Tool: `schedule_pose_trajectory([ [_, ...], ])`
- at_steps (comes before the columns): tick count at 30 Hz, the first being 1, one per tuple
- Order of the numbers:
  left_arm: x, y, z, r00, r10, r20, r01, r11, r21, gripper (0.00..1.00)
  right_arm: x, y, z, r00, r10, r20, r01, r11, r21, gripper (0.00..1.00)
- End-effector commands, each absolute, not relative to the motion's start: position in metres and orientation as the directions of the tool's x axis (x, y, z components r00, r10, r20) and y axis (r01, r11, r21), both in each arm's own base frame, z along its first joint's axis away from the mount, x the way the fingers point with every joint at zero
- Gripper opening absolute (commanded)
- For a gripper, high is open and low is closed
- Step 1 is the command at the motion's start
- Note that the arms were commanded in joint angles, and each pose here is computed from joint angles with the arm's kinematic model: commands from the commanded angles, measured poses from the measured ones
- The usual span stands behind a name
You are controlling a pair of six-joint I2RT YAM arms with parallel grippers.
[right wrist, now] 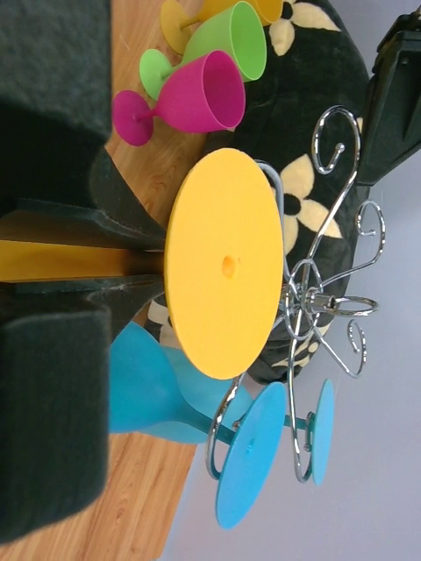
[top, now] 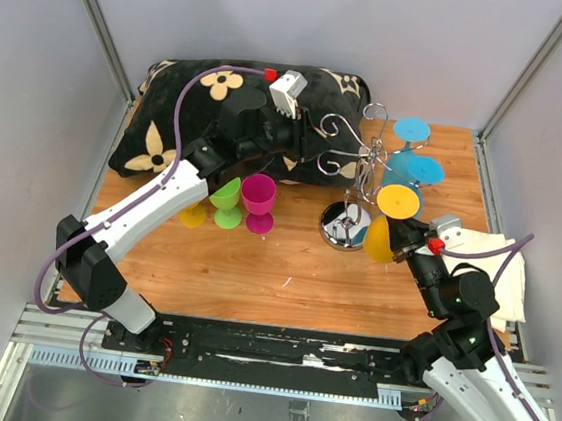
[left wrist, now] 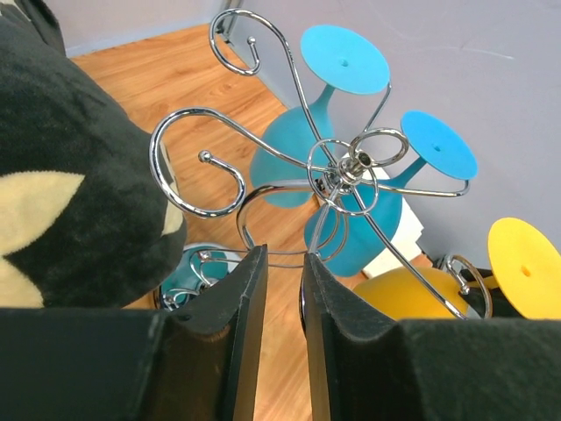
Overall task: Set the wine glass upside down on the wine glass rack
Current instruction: Turn the wine glass upside down at the wine rack.
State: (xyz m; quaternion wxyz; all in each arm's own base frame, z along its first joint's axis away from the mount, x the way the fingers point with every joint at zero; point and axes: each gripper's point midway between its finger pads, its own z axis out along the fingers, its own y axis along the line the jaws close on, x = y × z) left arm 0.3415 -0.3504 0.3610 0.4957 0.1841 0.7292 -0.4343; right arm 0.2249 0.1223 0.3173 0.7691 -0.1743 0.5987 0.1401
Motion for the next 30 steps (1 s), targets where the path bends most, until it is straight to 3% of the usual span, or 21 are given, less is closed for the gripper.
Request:
schedule_pose_trajectory([
  [1,0.334,-0.347,0.35,-0.45,-0.124,-0.884,0.705,0.558,-0.437,0.28,0.221,0.117,0.352,0.328,0.031,-0.944,-0.408,0.906,-0.112,0.04],
  [7,0.336,-0.342,0.345,-0.465,-0.117,-0.877,0.701,0.556,-0.446,0.29,0.223,0.119,0.355,0.345,0.018,-0.938,-0.408,0.903,-0.133,0.04],
  [13,0.331,-0.339,0.349,-0.486,-0.142,-0.862,0.721,0.492,-0.488,0.41,0.229,0.119,0.356,0.347,-0.005,-0.938,-0.386,0.911,-0.147,0.03],
  [19,0.33,-0.333,0.355,-0.514,-0.183,-0.838,0.724,0.431,-0.538,0.45,0.233,0.124,0.352,0.333,-0.011,-0.943,-0.4,0.904,-0.152,0.03],
  [23,0.325,-0.335,0.358,-0.518,-0.184,-0.835,0.736,0.402,-0.545,0.58,0.233,0.125,0.352,0.332,-0.01,-0.943,-0.403,0.903,-0.151,0.03],
  [30,0.32,-0.335,0.369,-0.508,-0.2,-0.838,0.752,0.372,-0.544,0.63,0.232,0.125,0.347,0.323,-0.016,-0.946,-0.407,0.9,-0.154,0.03],
])
